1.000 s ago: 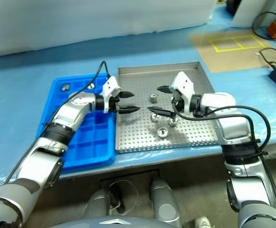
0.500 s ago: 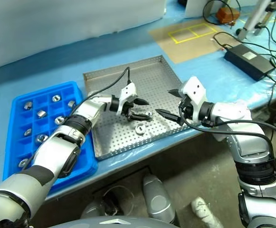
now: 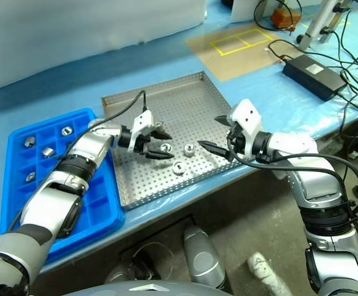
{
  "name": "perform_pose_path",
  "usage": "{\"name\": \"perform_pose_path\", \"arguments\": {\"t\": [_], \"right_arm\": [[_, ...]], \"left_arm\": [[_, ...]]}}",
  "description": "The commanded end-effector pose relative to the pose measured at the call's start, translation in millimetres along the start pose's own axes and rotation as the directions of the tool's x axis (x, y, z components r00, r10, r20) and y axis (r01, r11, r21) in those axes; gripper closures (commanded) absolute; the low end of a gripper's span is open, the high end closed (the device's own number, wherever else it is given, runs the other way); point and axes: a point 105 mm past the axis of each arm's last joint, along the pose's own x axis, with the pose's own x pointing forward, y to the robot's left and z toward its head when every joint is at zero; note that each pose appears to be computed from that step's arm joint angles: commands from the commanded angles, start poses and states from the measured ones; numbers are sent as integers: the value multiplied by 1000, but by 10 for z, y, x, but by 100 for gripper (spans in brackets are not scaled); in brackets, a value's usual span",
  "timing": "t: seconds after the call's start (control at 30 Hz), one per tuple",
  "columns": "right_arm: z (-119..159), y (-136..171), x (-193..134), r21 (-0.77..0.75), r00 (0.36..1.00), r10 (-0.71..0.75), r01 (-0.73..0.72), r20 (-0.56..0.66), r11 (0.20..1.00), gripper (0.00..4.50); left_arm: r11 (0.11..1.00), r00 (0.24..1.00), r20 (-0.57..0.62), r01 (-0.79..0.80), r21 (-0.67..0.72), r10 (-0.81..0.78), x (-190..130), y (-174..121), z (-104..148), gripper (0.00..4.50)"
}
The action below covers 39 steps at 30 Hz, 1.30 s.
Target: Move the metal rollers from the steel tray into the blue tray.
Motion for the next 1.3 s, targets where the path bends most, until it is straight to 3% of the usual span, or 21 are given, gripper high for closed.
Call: {"name": "perform_pose_path", "arguments": {"t": [0.03, 0.43, 0.6, 0.77, 0.8, 0.93, 1.13, 1.3], "right_arm": [[113, -8, 9, -40, 999, 5, -4, 38, 999, 0], [108, -26, -10, -55, 999, -10, 12, 32, 998, 0], [107, -37, -21, -57, 999, -21, 22, 30, 998, 0], [106, -39, -10, -58, 999, -22, 23, 31, 998, 0], [106, -39, -6, -57, 999, -21, 23, 32, 998, 0], [114, -15, 19, -54, 999, 2, 0, 38, 999, 0], [137, -12, 71, -63, 999, 23, -20, 46, 998, 0], [174, -7, 155, -76, 996, 63, -59, 59, 995, 0]], "left_arm": [[999, 1000, 9, -26, 30, 26, -1, 39, 98, 58], [993, 991, -71, -115, -7, 115, 122, 117, -201, 58], [990, 988, -62, -140, -7, 140, 139, 157, -203, 58], [984, 981, -72, -180, 10, 180, 124, 209, -210, 180], [985, 983, -63, -172, 20, 173, 118, 200, -198, 180], [980, 978, -60, -199, 31, 200, 42, 235, -202, 271], [974, 975, -10, -220, 50, 221, -154, 276, -77, 271], [936, 954, 69, -298, 186, 290, -386, 247, 202, 271]]}}
